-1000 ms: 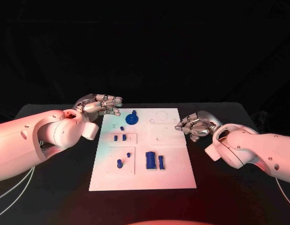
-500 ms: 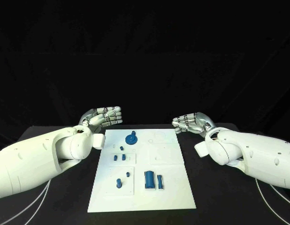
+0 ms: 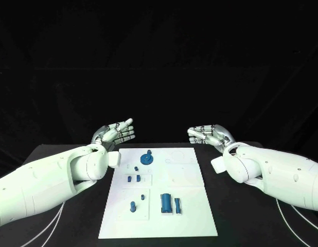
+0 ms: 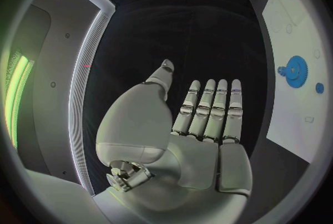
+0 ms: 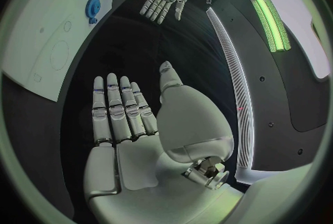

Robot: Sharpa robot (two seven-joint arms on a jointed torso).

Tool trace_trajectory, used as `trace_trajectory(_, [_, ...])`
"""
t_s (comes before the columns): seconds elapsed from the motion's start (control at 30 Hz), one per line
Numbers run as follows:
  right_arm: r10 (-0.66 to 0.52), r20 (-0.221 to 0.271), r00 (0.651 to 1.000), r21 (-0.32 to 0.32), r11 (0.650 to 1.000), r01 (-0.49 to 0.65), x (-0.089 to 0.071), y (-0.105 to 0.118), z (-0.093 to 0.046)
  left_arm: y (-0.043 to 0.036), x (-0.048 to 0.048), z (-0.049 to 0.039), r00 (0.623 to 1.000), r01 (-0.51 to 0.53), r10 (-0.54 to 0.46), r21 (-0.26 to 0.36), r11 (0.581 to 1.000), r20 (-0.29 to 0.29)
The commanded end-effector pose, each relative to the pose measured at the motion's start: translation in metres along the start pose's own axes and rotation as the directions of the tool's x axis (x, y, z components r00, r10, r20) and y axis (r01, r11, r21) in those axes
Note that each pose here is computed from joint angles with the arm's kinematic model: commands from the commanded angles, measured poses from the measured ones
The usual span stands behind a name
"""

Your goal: Assemble the parts on the task board

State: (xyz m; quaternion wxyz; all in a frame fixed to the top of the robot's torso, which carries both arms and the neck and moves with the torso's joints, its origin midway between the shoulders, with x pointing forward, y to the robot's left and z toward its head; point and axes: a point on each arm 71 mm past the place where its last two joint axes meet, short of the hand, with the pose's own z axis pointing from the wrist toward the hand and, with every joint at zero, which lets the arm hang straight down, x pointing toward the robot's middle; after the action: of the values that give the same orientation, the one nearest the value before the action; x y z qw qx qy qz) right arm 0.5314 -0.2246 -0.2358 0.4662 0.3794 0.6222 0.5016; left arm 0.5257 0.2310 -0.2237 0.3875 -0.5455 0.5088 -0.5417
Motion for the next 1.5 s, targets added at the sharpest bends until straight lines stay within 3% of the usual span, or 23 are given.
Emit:
trace_trajectory(0.03, [0.022,0.028,0.999,-0.01,1.0,-0.021,0.005,0.001,-0.004,0.0018,0.0051,-0.0044,1.0,-0.022,0.022,0.014,1.0,0.011])
trace_trajectory(0.13, [0.053,0.058,0.997,-0.022,0.998,-0.052,0.011,0.002,-0.01,0.0048,0.0106,-0.011,0.999,-0.045,0.044,0.025,0.999,0.025])
trace_trajectory(0.47, [0.188,0.207,0.96,-0.06,0.982,-0.179,0.039,0.013,-0.046,0.0148,0.0371,-0.0473,0.985,-0.158,0.149,0.092,0.983,0.092])
trace_trajectory(0.6, [0.209,0.238,0.948,-0.063,0.978,-0.2,0.045,0.016,-0.055,0.0159,0.0423,-0.0552,0.98,-0.179,0.168,0.108,0.978,0.106])
trace_trajectory(1.5, [0.219,0.253,0.942,-0.064,0.976,-0.209,0.047,0.018,-0.059,0.0162,0.0441,-0.058,0.978,-0.187,0.174,0.113,0.976,0.11])
